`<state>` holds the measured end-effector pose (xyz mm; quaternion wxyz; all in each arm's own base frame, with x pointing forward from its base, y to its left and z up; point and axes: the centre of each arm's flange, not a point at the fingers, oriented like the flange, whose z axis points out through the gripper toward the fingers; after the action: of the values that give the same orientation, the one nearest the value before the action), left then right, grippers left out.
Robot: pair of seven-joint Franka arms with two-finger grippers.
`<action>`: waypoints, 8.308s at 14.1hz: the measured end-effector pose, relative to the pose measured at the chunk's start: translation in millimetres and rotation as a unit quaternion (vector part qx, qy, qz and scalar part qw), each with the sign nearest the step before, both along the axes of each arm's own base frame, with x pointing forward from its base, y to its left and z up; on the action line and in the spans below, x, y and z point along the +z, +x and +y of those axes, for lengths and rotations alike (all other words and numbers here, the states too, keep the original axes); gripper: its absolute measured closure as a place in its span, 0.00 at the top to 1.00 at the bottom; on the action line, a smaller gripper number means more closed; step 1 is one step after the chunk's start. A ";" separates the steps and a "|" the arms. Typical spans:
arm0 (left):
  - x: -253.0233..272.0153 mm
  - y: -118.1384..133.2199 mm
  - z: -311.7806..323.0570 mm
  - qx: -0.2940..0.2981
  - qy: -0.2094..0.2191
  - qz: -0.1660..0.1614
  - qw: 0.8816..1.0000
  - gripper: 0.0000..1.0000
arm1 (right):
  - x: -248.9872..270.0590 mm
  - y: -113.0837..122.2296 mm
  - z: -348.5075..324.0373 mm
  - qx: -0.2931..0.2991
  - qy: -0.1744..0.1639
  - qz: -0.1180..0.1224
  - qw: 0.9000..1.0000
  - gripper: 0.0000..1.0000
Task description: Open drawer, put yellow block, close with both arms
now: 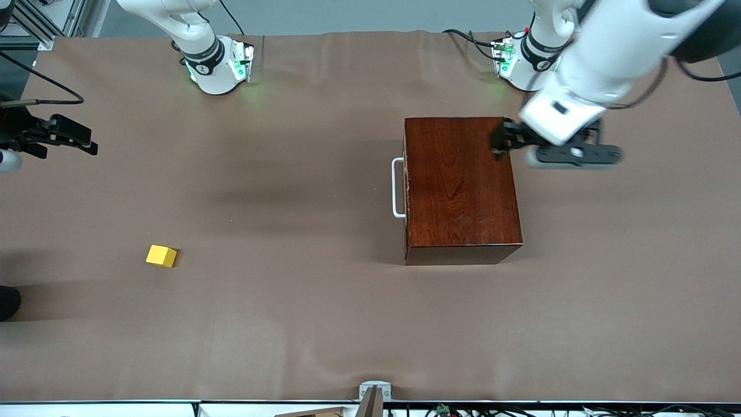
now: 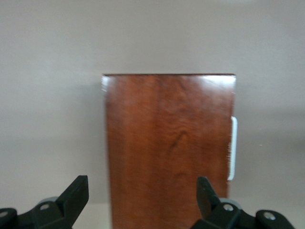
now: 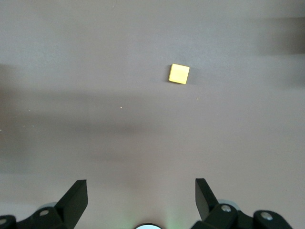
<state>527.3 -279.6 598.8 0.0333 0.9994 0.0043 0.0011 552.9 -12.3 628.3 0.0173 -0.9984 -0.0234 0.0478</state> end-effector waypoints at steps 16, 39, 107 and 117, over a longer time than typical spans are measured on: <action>-175.9 -76.4 -265.7 0.020 0.045 0.027 0.998 1.00 | -83.5 52.2 -38.6 -0.035 -0.011 0.030 0.999 1.00; -289.6 -52.1 -259.7 0.009 0.115 0.026 0.993 1.00 | -278.6 118.6 -61.3 -0.063 0.003 0.079 0.995 1.00; -251.6 -100.6 -364.6 0.067 -0.109 -0.010 0.992 1.00 | -292.3 139.8 -70.1 0.354 -0.026 -0.082 0.931 0.56; -54.4 -50.8 -198.0 0.002 0.051 0.009 0.999 1.00 | -261.5 158.5 -17.7 0.502 -0.030 -0.112 0.857 0.56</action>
<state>476.5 -477.6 544.4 -0.0180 0.9998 0.0067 -0.0075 711.4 -30.1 366.8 -0.0422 -0.8497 -0.5220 -0.0612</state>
